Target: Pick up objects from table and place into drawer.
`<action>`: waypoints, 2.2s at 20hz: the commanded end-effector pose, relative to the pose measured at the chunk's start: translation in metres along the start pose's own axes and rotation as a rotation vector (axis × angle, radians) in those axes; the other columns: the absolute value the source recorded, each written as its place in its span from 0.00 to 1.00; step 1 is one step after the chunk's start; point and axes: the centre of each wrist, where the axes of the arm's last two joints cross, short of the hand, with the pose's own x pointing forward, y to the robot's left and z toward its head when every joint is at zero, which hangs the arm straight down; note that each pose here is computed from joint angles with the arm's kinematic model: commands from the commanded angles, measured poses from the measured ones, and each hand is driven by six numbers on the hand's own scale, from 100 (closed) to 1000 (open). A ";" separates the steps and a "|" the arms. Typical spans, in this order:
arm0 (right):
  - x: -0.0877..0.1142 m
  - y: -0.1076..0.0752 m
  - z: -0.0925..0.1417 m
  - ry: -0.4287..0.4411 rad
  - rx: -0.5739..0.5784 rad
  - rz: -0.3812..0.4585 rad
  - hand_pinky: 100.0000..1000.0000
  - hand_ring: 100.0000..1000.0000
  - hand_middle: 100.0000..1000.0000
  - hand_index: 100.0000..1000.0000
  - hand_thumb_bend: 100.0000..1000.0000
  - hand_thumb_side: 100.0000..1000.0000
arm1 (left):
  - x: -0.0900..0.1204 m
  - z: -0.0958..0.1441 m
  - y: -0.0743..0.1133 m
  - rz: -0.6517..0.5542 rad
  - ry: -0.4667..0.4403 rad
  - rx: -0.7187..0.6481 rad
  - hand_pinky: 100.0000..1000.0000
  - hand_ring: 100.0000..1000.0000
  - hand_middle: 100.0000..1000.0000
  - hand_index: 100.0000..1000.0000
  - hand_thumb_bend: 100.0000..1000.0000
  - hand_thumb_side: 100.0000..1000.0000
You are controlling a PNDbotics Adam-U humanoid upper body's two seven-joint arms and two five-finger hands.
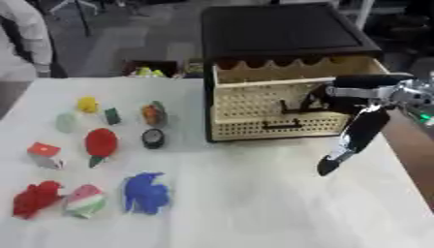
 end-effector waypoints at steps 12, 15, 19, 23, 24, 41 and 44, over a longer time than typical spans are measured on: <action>0.009 -0.004 0.022 0.009 -0.041 0.011 0.00 0.00 0.00 0.79 0.95 0.43 | 0.006 -0.007 0.005 -0.012 -0.037 -0.010 0.35 0.51 0.57 0.73 0.00 1.00; 0.011 -0.001 0.024 0.006 -0.043 0.010 0.00 0.00 0.00 0.79 0.95 0.43 | 0.006 -0.007 0.005 -0.012 -0.037 -0.010 0.35 0.52 0.57 0.73 0.00 1.00; 0.013 0.001 0.026 0.003 -0.043 0.006 0.00 0.00 0.00 0.79 0.95 0.43 | 0.006 -0.008 0.005 -0.013 -0.039 -0.008 0.35 0.52 0.58 0.73 0.00 1.00; 0.013 0.005 0.027 0.002 -0.035 -0.004 0.00 0.00 0.00 0.79 0.94 0.42 | 0.006 -0.008 0.005 -0.014 -0.041 -0.007 0.35 0.52 0.58 0.73 0.00 1.00; 0.013 0.006 0.028 -0.001 -0.035 -0.005 0.00 0.00 0.00 0.79 0.94 0.43 | 0.006 -0.008 0.005 -0.014 -0.042 -0.006 0.35 0.52 0.58 0.73 0.00 1.00; 0.029 0.014 0.034 -0.045 -0.020 0.003 0.00 0.00 0.00 0.78 0.93 0.43 | 0.006 -0.008 0.006 -0.019 -0.044 -0.004 0.35 0.52 0.58 0.73 0.00 1.00; 0.030 0.015 0.034 -0.045 -0.015 -0.001 0.00 0.00 0.00 0.78 0.93 0.43 | 0.006 -0.008 0.006 -0.020 -0.044 -0.003 0.35 0.52 0.58 0.73 0.00 1.00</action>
